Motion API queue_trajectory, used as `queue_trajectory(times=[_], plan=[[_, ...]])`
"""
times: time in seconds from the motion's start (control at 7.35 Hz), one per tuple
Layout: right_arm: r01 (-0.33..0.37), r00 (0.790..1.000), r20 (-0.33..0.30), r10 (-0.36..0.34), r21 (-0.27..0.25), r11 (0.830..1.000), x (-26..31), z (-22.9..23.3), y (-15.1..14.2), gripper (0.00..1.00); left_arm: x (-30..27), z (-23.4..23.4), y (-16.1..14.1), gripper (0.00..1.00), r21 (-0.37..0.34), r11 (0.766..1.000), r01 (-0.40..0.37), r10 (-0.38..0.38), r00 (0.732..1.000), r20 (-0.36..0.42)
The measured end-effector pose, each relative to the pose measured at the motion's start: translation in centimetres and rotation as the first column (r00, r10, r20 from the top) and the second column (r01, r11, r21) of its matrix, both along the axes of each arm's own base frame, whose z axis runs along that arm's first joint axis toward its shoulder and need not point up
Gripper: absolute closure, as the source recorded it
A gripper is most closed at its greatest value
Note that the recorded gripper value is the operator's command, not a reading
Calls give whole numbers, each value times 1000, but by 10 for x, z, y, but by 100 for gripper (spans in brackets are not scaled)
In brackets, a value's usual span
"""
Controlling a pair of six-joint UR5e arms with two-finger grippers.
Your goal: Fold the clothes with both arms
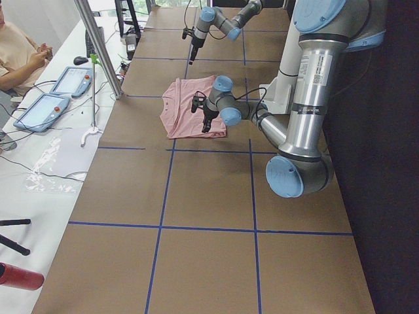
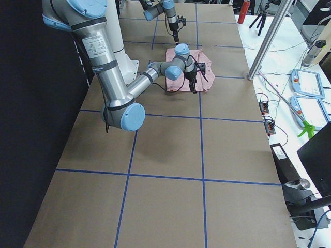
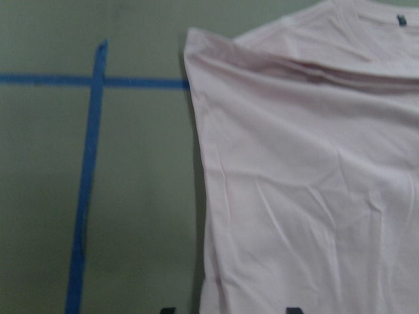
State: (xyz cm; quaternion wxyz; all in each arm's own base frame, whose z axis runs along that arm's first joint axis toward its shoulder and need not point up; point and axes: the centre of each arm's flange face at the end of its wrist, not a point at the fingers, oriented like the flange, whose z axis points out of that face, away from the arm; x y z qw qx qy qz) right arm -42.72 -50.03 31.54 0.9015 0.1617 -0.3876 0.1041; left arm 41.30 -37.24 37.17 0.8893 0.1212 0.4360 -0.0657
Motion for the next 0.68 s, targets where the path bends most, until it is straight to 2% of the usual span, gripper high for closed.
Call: queue_trajectory(times=[0.41,0.54,0.68], plan=[[0,1000,0,0,-1,1000,0,0,0,0,30,8,33,41,-40,999,-26,26,1000,4],[-1,1000,-1,1,-1,1000,0,1,0,0,34,11,36,51,-43,999,-29,29,999,12],[-2,1000,-1,2,-2,1000,1,1,0,0,36,15,37,52,-45,998,-31,32,999,20]])
